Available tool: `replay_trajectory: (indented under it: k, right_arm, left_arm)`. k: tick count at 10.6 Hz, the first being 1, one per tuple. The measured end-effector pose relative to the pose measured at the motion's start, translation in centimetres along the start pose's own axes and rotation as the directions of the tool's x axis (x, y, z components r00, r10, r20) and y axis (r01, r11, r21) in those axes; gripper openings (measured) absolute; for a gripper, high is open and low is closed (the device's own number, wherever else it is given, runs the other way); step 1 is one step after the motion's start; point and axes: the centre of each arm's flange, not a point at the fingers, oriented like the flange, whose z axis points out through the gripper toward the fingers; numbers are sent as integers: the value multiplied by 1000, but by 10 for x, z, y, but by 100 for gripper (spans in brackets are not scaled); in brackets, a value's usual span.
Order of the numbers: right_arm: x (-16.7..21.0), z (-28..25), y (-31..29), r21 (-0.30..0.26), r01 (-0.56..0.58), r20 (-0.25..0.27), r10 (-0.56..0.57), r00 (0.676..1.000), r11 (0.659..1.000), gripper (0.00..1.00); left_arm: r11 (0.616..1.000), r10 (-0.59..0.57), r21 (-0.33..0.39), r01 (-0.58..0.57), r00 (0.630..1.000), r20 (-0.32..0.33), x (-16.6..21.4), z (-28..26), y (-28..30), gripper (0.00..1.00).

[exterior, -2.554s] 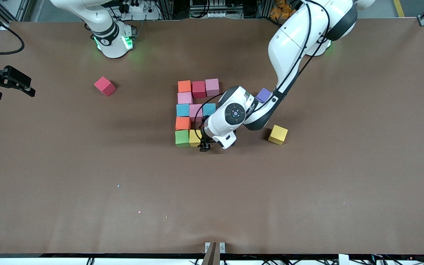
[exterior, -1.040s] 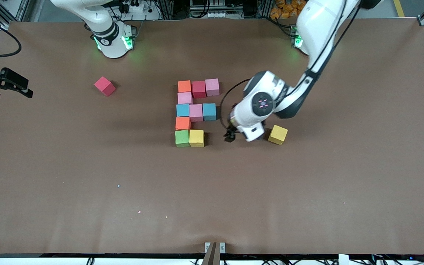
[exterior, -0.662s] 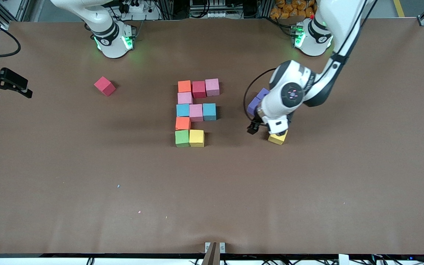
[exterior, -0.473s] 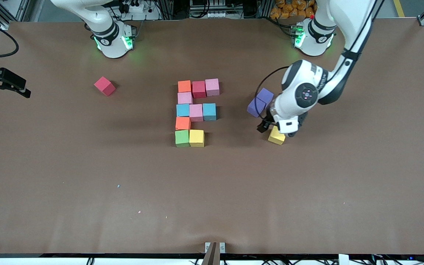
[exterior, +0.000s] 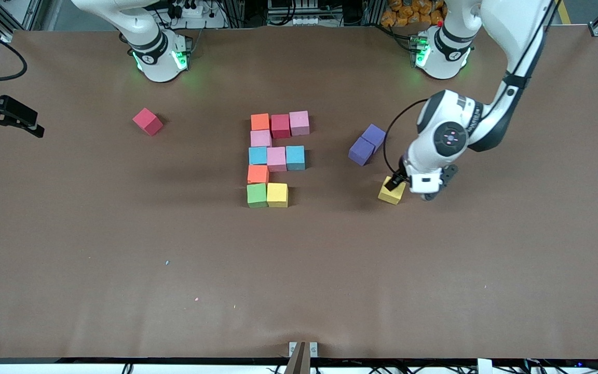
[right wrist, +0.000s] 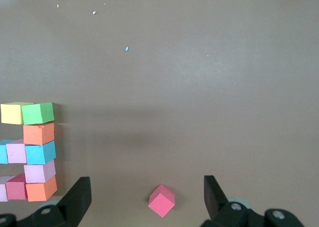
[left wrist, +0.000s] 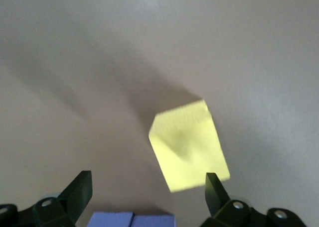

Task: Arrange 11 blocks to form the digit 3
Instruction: 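Move the left gripper to the second yellow cube, then grasp the second yellow cube with the left gripper and lift it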

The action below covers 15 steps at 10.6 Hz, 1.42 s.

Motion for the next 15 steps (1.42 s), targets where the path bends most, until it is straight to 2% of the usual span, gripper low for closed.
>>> replay_trajectory:
  k: [2, 6, 8, 15]
  right_arm:
    - [0, 0, 0, 0, 0, 0, 0, 1000, 1000, 100]
    - [0, 0, -1, 0, 1, 0, -1, 1000, 1000, 100]
    - [0, 0, -1, 0, 2, 1, -2, 1000, 1000, 100]
    - [0, 0, -3, 0, 6, 1, -6, 1000, 1000, 100]
  left_arm:
    - [999, -33, -40, 32, 999, -8, 19, 0, -4, 100]
    - [986, -135, -93, 137, 990, 31, 21, 16, -1, 100]
    - [976, -190, -96, 193, 981, 42, 18, 25, 2, 100]
    - [968, -219, -116, 223, 975, 46, -5, 45, 7, 100]
